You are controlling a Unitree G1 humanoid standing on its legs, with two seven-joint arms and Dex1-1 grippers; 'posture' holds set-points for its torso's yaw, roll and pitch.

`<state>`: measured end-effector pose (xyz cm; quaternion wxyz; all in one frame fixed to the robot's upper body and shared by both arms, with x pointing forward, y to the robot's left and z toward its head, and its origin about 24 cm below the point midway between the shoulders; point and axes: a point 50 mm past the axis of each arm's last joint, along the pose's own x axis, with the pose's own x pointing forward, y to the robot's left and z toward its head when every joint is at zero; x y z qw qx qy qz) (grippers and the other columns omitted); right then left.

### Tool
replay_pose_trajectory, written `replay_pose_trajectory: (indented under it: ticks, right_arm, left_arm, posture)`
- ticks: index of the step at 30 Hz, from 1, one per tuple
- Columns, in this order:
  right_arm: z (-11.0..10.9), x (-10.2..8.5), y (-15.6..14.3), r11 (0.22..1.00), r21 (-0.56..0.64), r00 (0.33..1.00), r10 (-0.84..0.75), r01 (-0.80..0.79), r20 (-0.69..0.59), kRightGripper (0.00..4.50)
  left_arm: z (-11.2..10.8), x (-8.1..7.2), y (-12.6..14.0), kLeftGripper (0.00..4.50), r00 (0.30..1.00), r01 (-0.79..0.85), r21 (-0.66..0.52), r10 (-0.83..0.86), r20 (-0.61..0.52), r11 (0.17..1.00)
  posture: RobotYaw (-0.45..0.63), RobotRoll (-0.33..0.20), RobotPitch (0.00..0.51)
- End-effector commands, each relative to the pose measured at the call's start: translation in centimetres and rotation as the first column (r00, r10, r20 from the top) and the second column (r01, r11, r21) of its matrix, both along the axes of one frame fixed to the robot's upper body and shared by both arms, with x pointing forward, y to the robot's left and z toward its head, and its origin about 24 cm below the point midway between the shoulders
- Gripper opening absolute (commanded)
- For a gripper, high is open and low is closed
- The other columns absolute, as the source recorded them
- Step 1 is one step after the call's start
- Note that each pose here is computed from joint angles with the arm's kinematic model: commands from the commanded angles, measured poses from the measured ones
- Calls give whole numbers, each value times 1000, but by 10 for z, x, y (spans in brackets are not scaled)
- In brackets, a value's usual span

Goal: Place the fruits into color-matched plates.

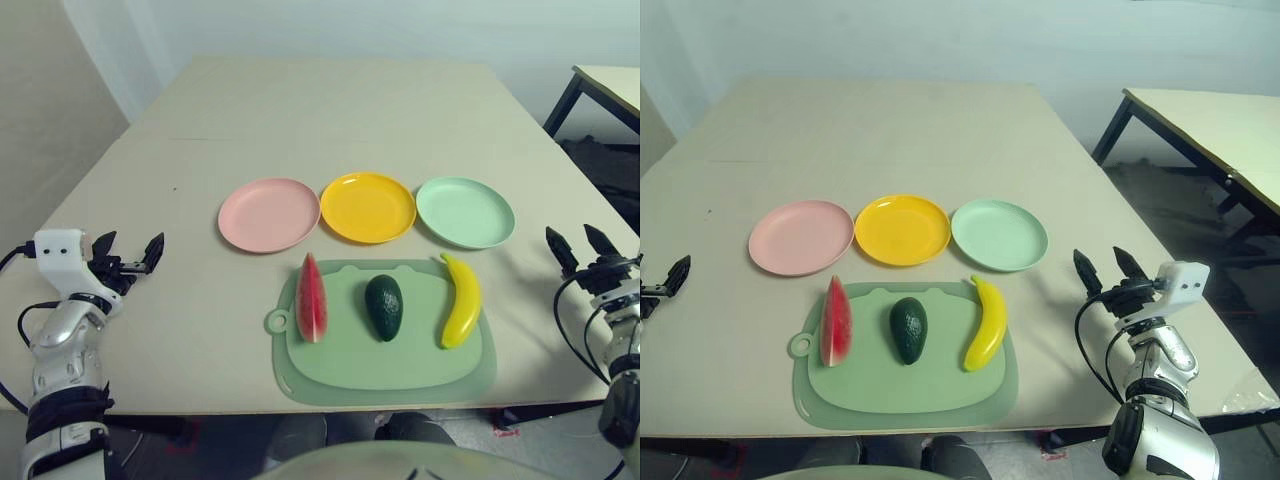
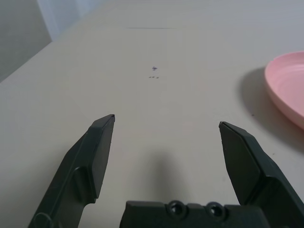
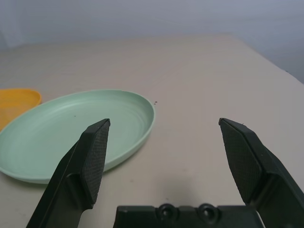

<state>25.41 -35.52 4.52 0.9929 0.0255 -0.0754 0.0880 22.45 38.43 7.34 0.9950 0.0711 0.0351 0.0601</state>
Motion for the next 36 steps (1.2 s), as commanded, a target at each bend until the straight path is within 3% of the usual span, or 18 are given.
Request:
replay_pose_trajectory:
  ticks: [1,10,14,18,20,22,25,28,31,33,36]
  right_arm:
    - [5,8,6,1000,-11,1000,16,-16,24,4500]
    - [12,11,1,999,-36,999,-37,38,21,4500]
    - [15,4,-10,996,-34,997,-79,80,24,4500]
    - [21,-4,-25,987,9,985,-164,163,55,4500]
    - [24,-9,-33,979,41,978,-200,197,66,4500]
    - [26,-13,-41,971,79,971,-232,227,59,4500]
    - [31,-20,-50,972,76,974,-223,221,28,4500]
    - [40,-25,-49,994,-70,997,-80,78,-23,4500]
    - [55,-29,-46,968,-245,995,28,-51,-99,4500]
    - [72,-31,-37,911,-365,978,142,-191,-156,4500]
    - [97,-36,-12,743,-533,913,304,-406,-272,4500]
  left_arm:
    - [1,-1,1,4487,1000,-6,3,6,4,1000]
    - [3,-1,-3,4487,1000,4,6,-4,12,1000]
    - [2,-3,-8,4487,1000,16,-6,-16,19,1000]
    - [8,3,-27,4487,981,184,-35,-181,70,982]
    - [19,3,-47,4487,919,381,-53,-372,127,923]
    - [32,-1,-66,4487,810,578,-59,-562,170,814]
    - [46,-11,-81,4487,646,762,-28,-756,108,647]
    - [62,-15,-88,4487,510,860,-3,-860,17,510]
    - [70,-16,-93,4487,409,913,12,-910,-67,409]
    - [72,-16,-95,4487,352,936,16,-928,-125,353]
    - [72,-14,-96,4487,299,954,22,-939,-168,300]
  posture:
    - [196,0,0]
    - [214,0,0]
    - [203,0,0]
    - [178,0,0]
    - [161,0,0]
    - [145,0,0]
    - [126,0,0]
    - [92,0,0]
    - [62,0,0]
    - [46,0,0]
    - [7,0,0]
